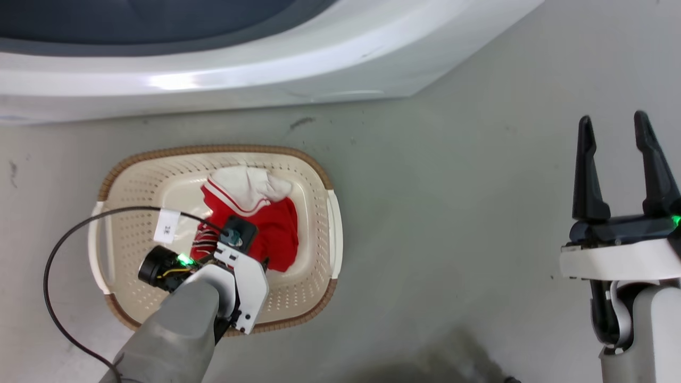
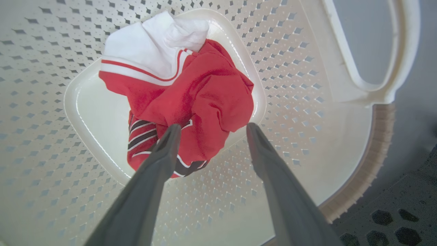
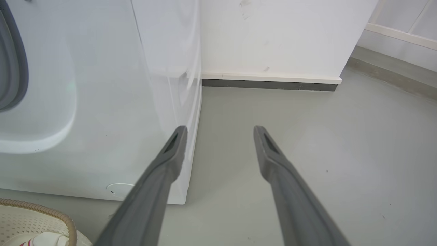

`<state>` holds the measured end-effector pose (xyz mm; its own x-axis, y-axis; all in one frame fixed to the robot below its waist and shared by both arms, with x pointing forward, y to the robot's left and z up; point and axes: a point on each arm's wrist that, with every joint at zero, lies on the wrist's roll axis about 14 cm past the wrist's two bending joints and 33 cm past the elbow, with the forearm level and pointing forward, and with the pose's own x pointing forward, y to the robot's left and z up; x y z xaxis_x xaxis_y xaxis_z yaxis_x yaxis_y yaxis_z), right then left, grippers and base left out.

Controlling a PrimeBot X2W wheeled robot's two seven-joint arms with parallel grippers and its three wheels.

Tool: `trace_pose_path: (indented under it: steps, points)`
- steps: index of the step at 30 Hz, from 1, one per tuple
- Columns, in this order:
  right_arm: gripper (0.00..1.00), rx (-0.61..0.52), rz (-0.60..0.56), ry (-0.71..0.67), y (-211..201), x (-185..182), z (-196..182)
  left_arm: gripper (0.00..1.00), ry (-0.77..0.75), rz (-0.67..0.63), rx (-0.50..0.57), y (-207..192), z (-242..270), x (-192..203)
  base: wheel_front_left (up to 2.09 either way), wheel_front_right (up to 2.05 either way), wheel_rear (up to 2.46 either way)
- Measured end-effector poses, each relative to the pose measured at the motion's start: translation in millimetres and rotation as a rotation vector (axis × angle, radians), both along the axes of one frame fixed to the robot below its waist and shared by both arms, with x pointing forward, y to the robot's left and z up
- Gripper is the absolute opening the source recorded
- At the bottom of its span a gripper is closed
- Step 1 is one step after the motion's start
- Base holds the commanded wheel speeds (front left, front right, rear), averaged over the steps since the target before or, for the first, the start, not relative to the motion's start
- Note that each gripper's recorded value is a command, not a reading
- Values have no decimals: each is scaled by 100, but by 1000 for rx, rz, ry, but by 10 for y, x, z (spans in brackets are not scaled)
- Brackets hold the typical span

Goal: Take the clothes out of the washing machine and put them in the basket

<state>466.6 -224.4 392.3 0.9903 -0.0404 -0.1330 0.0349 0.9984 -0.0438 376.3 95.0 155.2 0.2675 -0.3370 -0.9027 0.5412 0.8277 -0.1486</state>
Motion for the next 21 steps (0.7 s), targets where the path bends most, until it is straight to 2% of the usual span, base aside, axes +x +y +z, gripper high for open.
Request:
trace_pose_path:
  steps: [10, 21]
  points:
    - [100, 13, 30, -72, 130, -157, 398, 100, -186, 81, -75, 6, 558, 117, 0, 0, 0]
    - [100, 21, 52, -124, 223, -387, 700, 100, -487, 235, -164, 67, 1382, 622, 0, 0, 0]
